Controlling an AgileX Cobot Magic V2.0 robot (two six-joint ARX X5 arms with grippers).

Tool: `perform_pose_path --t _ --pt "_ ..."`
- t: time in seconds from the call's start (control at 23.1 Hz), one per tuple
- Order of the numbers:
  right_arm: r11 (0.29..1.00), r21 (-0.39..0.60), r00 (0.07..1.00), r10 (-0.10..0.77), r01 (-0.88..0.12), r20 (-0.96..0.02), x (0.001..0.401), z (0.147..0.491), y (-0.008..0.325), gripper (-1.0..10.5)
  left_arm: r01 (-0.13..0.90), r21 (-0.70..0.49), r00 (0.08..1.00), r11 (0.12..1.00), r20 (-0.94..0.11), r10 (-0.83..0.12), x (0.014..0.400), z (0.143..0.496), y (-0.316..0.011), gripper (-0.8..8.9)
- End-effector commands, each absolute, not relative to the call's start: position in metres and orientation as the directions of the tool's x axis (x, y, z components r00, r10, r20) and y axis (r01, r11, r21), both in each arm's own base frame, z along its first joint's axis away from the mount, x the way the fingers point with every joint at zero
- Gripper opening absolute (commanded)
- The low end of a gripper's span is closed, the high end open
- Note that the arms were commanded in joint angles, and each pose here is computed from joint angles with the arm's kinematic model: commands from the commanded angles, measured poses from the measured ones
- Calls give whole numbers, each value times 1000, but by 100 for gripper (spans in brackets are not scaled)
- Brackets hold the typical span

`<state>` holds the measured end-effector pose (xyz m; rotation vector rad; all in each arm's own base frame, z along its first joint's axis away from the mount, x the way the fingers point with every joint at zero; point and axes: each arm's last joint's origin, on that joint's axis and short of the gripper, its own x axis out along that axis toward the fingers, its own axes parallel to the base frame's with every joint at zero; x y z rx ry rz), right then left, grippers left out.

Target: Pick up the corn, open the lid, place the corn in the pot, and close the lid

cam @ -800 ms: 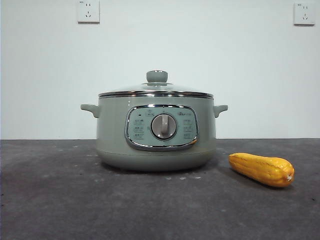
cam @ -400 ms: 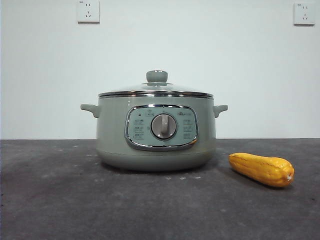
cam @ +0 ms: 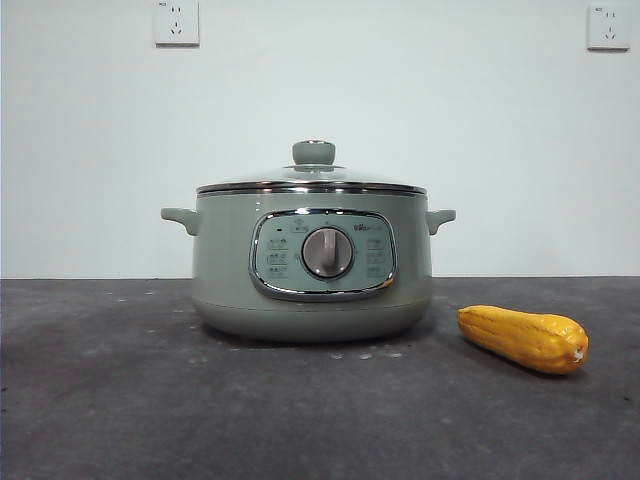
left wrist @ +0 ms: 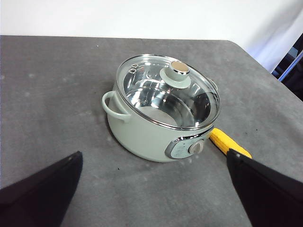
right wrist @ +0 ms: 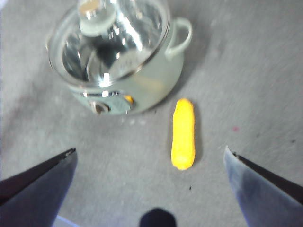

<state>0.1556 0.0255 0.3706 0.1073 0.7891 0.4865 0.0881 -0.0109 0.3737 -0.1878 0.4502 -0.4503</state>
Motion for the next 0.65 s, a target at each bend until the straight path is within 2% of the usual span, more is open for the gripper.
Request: perform_pose_path --t 0.04,0.35,0.65 --pt "878 263 521 454 -400 -723 185 354 36 535 384 -272 804 882 -371 -464 89 375 -11 601" --pt "896 207 299 337 -393 -893 264 280 76 532 383 -274 803 882 -373 -465 89 375 -11 600" --pt "901 142 167 227 -410 -959 297 216 106 530 383 -274 803 882 -373 -464 89 375 -11 600"
